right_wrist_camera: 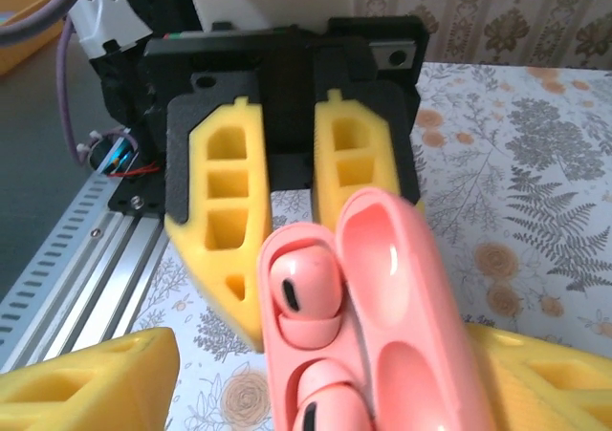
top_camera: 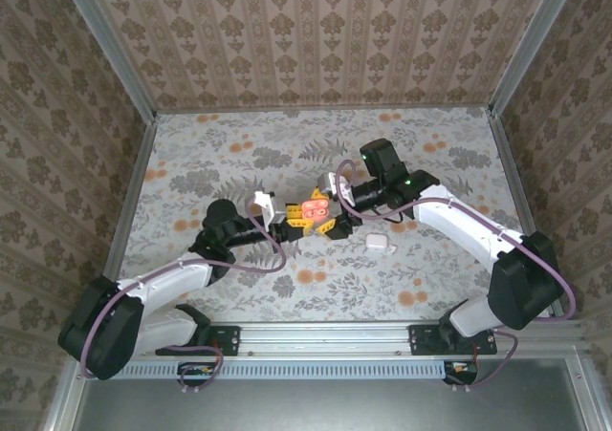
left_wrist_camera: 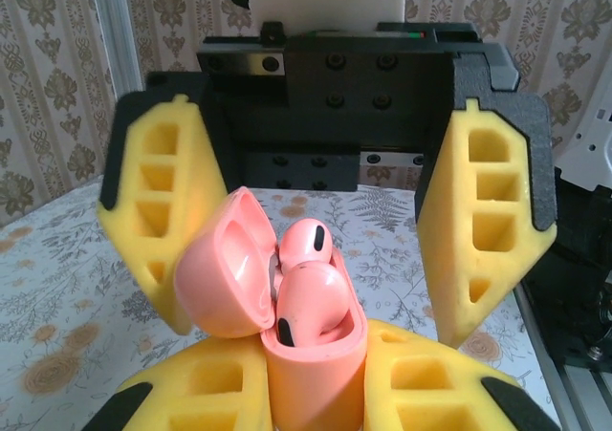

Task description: Insert the wireless bluetooth earbuds into the charging case

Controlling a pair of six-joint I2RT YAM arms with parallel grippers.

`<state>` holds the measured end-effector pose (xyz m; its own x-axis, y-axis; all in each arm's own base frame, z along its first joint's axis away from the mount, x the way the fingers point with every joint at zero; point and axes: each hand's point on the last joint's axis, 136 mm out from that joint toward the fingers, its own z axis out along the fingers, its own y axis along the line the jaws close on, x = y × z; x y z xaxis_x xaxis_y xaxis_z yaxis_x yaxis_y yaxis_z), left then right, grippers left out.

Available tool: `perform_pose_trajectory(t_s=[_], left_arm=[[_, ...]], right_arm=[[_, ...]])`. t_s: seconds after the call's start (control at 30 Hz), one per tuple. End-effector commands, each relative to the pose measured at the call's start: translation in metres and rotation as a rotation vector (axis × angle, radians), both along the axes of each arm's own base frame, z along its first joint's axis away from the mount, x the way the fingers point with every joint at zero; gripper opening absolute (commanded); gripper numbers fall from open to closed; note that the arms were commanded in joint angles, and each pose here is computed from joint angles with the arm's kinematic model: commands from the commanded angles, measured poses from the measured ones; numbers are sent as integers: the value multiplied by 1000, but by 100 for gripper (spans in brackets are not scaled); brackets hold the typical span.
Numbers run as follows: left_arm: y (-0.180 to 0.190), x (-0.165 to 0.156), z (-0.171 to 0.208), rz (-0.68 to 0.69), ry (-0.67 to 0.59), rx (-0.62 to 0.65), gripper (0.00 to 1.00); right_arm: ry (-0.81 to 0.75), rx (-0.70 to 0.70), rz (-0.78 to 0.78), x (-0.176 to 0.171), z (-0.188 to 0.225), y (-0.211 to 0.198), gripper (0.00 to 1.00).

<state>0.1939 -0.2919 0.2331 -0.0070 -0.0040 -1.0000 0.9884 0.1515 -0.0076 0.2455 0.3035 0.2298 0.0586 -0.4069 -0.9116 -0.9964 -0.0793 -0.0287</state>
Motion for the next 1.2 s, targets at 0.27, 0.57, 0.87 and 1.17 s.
perform_pose_trajectory(t_s=[0.27,0.57,0.87,1.17], left_arm=[[5,1,4,26,-35,-17,10],[3,-8,8,-24,-32,-29,10],[4,-10,11,-28,-39,-38,10],[5,-11,15,-20,-45,-40,10]], right_arm=[[-99,120,39,-39,45,-26,57],[-178,67,-83,-3,41,-27,62],[-65,60,54,-8,26,-9,54],[-26,44,95,-10,12,-1,44]])
